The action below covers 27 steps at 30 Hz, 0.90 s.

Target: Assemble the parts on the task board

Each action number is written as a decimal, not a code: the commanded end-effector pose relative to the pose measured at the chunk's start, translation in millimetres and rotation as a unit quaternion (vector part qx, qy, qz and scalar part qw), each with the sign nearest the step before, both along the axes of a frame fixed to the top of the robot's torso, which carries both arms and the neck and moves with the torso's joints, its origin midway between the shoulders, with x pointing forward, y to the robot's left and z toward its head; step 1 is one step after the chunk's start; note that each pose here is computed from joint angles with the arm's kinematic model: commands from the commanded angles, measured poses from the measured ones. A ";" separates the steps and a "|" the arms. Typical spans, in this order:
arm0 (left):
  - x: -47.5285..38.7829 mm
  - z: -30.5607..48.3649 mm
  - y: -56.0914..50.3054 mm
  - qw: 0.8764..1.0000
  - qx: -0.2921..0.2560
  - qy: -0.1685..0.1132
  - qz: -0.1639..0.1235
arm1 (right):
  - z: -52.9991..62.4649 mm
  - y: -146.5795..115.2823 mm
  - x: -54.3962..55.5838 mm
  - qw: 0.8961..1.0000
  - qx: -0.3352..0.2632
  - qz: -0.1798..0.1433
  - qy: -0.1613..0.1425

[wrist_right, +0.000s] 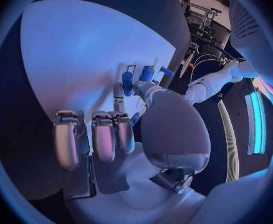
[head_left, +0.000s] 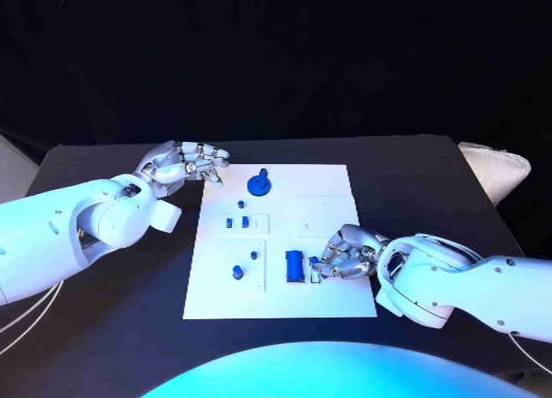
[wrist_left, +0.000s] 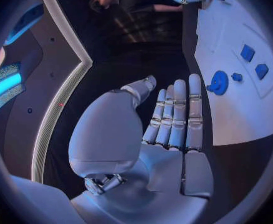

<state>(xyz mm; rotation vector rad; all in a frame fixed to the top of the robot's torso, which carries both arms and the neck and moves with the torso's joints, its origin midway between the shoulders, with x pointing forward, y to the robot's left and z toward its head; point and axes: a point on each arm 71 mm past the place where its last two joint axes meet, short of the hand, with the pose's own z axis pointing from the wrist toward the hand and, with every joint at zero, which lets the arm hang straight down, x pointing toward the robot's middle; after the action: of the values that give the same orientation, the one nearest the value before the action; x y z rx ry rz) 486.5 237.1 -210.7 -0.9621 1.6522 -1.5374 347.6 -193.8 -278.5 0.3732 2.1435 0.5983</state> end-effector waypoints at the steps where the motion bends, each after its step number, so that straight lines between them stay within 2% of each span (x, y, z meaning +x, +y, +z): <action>1: -0.9 0.9 -2.5 1.000 -0.005 -0.002 -0.009 | -1.1 2.5 -1.2 1.000 -0.009 0.014 0.003; 27: -0.7 0.4 -1.7 1.000 -0.003 0.000 -0.009 | -2.0 7.6 -0.8 1.000 -0.003 0.018 0.007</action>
<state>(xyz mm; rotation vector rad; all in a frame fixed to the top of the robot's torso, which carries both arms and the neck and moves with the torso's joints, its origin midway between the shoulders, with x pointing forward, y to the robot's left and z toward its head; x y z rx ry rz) 486.4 237.5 -210.9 -0.9632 1.6544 -1.5362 348.3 -188.4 -280.1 0.3614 2.1565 0.5978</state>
